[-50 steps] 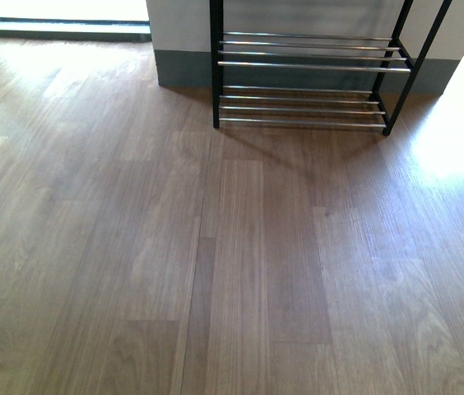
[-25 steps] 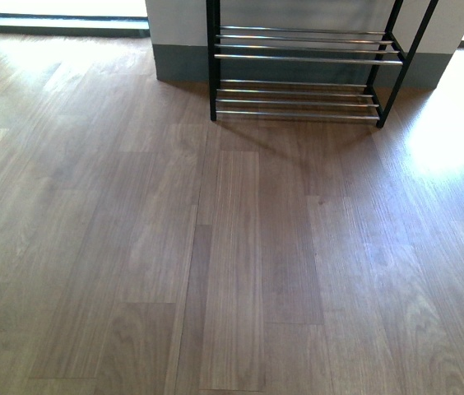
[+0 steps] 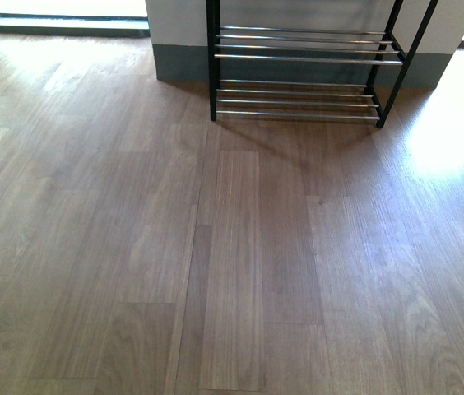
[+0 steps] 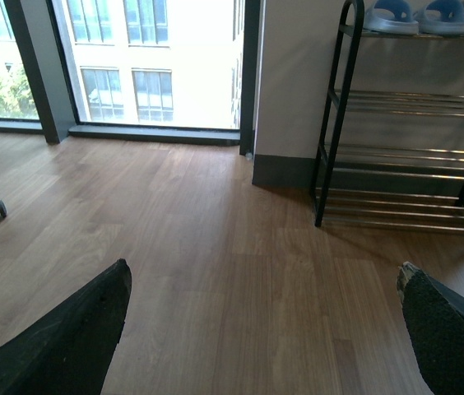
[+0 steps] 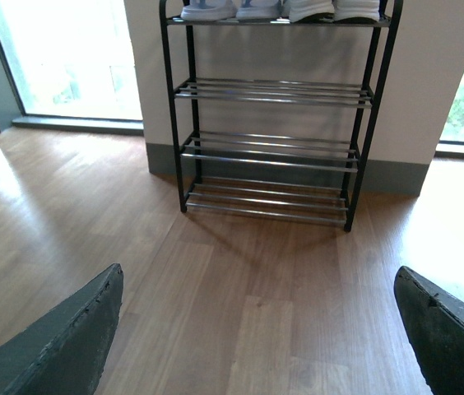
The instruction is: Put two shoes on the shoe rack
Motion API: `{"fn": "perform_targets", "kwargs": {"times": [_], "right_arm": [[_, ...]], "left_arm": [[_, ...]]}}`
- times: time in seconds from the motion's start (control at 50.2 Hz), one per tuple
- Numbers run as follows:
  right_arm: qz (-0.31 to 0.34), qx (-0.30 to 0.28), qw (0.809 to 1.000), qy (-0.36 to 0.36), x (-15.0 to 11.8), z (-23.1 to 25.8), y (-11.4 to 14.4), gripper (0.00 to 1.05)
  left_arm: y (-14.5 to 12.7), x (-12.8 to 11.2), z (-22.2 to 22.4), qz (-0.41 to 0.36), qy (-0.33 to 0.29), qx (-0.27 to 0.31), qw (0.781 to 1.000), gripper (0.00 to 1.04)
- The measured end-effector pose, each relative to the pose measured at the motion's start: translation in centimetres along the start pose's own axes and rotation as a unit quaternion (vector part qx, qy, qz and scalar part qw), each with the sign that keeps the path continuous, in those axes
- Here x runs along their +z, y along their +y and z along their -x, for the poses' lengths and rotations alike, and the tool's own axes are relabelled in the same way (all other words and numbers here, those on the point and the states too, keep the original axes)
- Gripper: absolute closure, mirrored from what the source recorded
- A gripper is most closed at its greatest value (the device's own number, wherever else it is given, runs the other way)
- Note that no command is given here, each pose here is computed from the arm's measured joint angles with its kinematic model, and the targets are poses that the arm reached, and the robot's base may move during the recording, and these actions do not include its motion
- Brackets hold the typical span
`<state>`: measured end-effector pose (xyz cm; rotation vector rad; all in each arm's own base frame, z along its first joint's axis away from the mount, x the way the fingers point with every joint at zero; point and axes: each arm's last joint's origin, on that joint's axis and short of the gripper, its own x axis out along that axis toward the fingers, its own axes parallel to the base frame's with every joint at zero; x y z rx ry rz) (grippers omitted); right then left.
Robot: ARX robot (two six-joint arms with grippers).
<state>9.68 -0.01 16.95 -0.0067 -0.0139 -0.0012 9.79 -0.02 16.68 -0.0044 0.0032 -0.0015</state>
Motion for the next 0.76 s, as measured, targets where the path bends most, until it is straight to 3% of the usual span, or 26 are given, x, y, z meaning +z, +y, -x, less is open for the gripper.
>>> {"fn": "perform_targets", "kwargs": {"times": [0.757], "right_arm": [[0.0, 0.0, 1.0, 0.0, 0.0, 0.0, 0.0, 0.09]], "left_arm": [[0.0, 0.0, 0.0, 0.0, 0.0, 0.0, 1.0, 0.09]]}}
